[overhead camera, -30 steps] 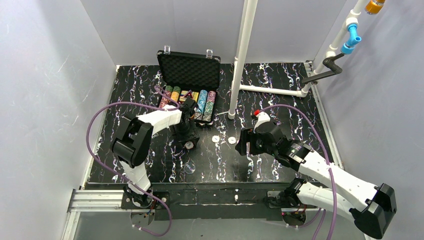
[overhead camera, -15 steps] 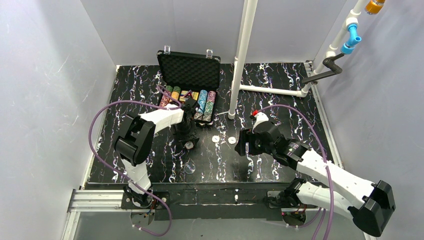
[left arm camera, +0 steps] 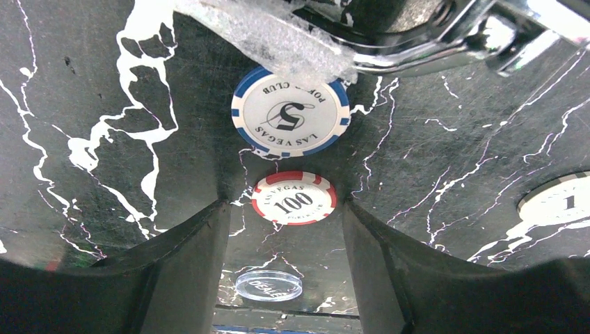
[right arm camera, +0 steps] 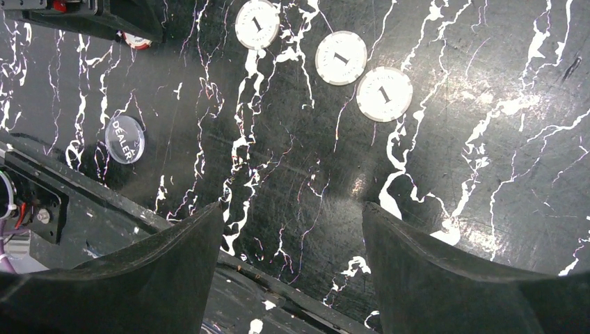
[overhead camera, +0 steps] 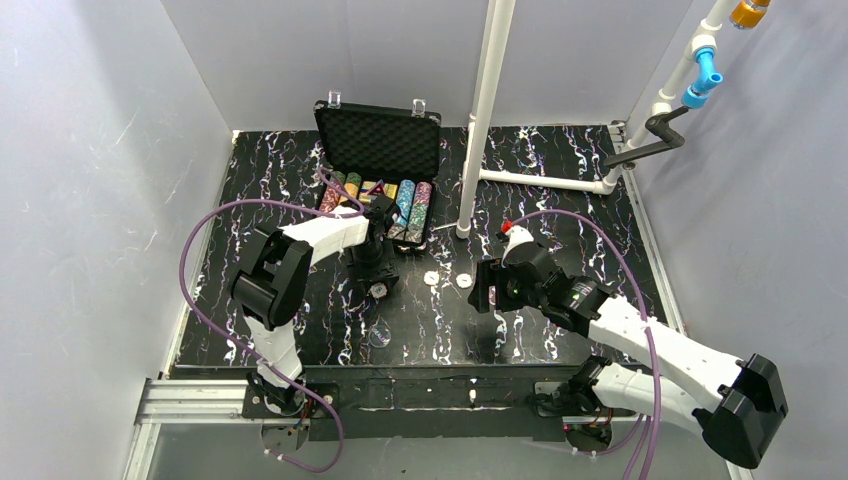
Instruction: Pack up texas hold em set
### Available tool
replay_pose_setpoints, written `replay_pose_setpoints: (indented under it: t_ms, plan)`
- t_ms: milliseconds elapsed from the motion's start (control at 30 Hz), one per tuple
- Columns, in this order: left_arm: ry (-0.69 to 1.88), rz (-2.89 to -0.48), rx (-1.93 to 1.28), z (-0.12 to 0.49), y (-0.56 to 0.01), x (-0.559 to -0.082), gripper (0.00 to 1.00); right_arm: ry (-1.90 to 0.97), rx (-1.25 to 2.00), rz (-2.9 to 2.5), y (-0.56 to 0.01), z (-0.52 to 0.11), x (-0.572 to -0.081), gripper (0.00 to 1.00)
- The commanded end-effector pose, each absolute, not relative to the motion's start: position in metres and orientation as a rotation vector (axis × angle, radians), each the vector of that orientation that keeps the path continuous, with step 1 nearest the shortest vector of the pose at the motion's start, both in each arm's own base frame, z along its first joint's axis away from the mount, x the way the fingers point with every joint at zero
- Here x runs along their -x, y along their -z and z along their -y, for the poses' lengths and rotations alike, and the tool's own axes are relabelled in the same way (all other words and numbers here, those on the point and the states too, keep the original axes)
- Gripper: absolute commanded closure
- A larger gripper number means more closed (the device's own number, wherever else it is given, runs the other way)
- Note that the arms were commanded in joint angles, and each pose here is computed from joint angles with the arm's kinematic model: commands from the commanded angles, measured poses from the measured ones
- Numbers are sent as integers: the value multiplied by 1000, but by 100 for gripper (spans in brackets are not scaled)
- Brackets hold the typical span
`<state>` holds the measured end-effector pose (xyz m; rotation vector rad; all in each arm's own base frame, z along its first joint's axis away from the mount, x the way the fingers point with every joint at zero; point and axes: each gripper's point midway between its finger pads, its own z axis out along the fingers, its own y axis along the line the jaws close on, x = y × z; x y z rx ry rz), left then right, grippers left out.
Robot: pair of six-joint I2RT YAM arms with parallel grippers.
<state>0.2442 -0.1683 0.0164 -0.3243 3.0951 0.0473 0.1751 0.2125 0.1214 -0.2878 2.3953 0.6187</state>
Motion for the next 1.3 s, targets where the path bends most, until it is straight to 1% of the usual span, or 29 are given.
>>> replay_pose_setpoints:
  t_ms: [0,133,300,433,500,800,967,1133,1267]
  plan:
    - [-113,-3055,283,162,-2,-255,42,-658,273,-2367,-136,-220,-180,20]
    - [-115,-3046,235,160,-1,-257,48,-661,272,-2369,-137,-220,-179,20]
    - [-102,-3030,167,160,-2,-262,60,-658,273,-2375,-136,-221,-179,20]
    - [-79,-3022,121,162,-7,-265,75,-658,275,-2381,-136,-222,-180,20]
    - [-60,-3011,106,163,-13,-265,78,-672,276,-2383,-137,-225,-180,20]
    - [77,-2972,39,165,-38,-251,87,-767,273,-2404,-139,-244,-179,19]
    - [159,-2951,-5,166,-52,-240,92,-870,274,-2431,-143,-260,-177,19]
    - [388,-2872,-136,182,-76,-231,94,-1006,229,-2465,-149,-277,-180,19]
    - [540,-2786,-277,195,-92,-228,96,-1217,162,-2484,-162,-294,-185,19]
